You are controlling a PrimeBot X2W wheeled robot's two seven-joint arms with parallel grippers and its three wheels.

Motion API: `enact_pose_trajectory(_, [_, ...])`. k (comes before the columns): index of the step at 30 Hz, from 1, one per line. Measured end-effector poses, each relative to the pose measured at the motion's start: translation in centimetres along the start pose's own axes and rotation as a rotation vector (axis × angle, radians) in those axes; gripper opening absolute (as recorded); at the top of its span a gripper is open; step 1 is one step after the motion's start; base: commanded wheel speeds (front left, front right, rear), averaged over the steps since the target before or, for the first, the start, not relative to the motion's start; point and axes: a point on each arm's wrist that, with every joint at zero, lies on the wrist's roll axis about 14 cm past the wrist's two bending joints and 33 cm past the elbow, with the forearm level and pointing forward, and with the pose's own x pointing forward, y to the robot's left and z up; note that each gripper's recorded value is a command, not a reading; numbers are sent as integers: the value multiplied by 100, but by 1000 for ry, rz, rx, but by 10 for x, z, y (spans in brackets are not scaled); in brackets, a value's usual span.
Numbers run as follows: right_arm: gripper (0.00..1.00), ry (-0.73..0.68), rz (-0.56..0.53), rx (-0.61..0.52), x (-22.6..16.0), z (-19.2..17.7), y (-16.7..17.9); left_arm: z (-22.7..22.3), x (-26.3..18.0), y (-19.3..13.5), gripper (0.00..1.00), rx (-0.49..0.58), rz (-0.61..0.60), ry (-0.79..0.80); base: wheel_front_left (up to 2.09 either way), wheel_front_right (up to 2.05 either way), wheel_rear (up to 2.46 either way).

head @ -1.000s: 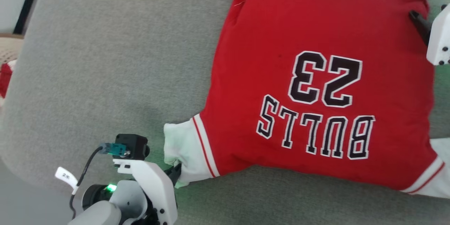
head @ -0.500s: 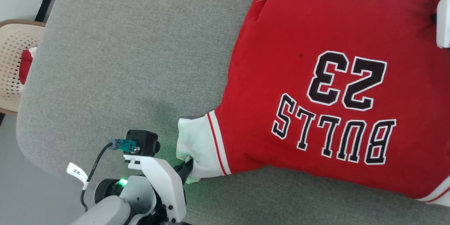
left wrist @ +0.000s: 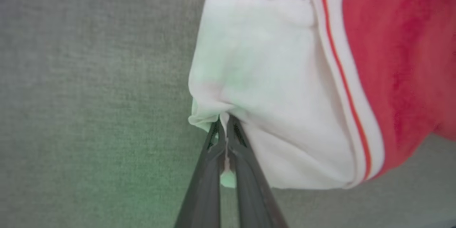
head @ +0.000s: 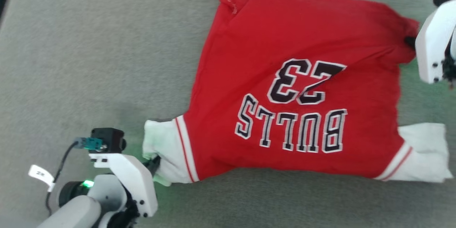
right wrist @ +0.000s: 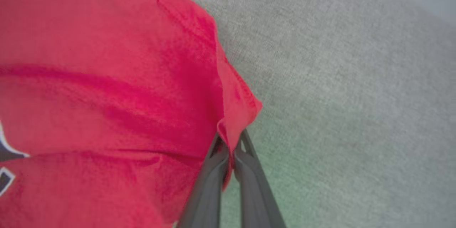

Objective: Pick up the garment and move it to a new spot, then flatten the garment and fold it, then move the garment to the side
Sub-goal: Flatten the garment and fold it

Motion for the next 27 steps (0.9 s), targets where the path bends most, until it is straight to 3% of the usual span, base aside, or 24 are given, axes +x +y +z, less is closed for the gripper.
enact_pose_trajectory(9, [0,33,62,49,-59,-72,10,27,4,-17,0,78,-34,-37,0,0,0])
enact_pose_trajectory(16, [0,104,87,165,-96,-142,26,36,6,-34,0,119,-76,-47,0,0,0])
enact_pose_trajectory(25, [0,180,72,290,-95,-200,49,36,10,-41,0,122,-94,-37,0,0,0])
enact_pose_trajectory(27, [49,166,61,318,-88,-202,49,36,11,-40,0,121,-94,-36,0,0,0])
